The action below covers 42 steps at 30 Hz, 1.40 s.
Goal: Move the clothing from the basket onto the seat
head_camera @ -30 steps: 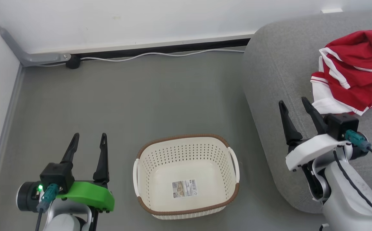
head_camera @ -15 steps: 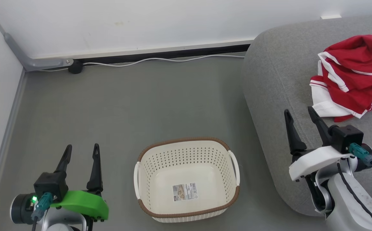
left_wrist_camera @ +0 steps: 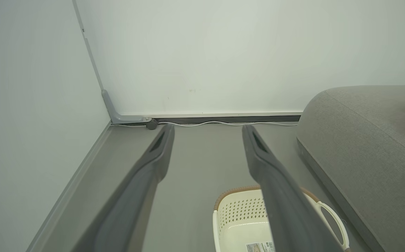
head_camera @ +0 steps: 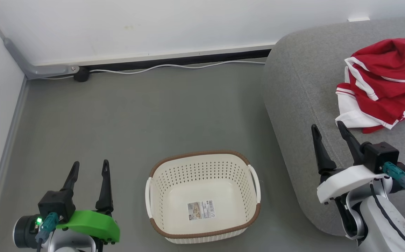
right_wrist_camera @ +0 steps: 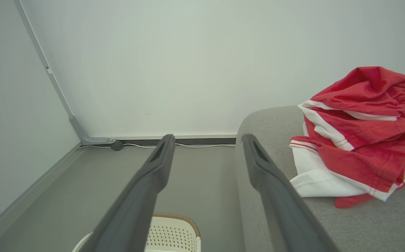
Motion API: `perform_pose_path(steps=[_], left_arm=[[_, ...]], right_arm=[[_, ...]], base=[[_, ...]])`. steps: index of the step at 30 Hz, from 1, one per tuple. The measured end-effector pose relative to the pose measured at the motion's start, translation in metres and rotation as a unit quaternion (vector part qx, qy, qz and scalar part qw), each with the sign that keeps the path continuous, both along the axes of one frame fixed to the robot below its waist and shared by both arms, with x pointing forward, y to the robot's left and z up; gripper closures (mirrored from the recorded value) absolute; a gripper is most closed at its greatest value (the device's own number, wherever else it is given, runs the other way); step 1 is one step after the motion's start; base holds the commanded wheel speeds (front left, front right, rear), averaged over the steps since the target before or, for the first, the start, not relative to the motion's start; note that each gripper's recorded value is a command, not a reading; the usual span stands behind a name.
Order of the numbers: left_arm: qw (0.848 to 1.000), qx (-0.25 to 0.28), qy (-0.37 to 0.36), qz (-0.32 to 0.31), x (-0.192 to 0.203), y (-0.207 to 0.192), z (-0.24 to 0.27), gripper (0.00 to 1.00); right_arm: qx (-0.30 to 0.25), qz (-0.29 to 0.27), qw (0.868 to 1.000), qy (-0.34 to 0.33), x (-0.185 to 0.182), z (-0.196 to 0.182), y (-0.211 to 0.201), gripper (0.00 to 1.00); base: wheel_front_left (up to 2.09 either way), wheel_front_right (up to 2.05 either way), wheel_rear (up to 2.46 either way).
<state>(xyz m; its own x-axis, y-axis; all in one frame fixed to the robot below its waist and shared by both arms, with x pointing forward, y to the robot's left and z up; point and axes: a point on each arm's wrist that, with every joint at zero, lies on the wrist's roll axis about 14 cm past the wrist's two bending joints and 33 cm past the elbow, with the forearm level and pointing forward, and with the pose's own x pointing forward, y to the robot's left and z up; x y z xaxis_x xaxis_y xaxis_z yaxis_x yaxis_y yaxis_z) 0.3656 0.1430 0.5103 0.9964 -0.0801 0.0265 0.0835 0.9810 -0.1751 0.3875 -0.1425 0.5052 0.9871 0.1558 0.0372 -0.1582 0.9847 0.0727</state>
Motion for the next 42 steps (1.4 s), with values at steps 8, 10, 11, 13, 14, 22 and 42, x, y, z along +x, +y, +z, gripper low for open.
perform_pose_path(steps=[8, 10, 11, 13, 14, 22, 42], left_arm=[[1.0, -0.004, 0.001, 0.004, -0.001, 0.001, 0.001, 0.0], [1.0, -0.005, 0.001, 0.005, -0.001, 0.001, 0.001, 0.0], [1.0, -0.005, 0.001, 0.005, -0.001, 0.0, 0.001, 0.0], [1.0, -0.005, 0.002, 0.007, -0.001, 0.001, 0.0, 0.0], [1.0, -0.005, 0.002, 0.007, -0.001, 0.001, 0.0, 0.0], [0.999, -0.015, 0.031, 0.006, -0.006, -0.003, -0.017, 1.0], [0.986, -0.152, 0.07, 0.021, -0.009, 0.004, -0.027, 1.0]], right_arm=[[0.0, 0.001, 1.0, 0.0, -0.003, 0.002, 0.001, 0.0], [0.0, 0.002, 1.0, 0.003, -0.004, 0.001, 0.001, 0.0], [0.001, 0.001, 1.0, 0.004, -0.004, 0.001, 0.001, 0.0], [0.0, 0.0, 1.0, 0.005, -0.003, 0.001, 0.001, 0.0], [0.0, 0.0, 1.0, 0.005, -0.003, 0.001, 0.001, 0.0], [0.013, 0.001, 0.999, 0.047, -0.015, -0.025, 0.008, 1.0], [0.155, -0.04, 0.983, 0.092, -0.012, -0.031, -0.011, 1.0]], base=[[0.0, 0.0, 0.0], [0.0, 0.0, 0.0], [0.0, 0.0, 0.0], [0.0, 0.0, 0.0], [0.0, 0.0, 0.0], [0.0, 0.0, 0.0], [0.0, 0.0, 0.0]])
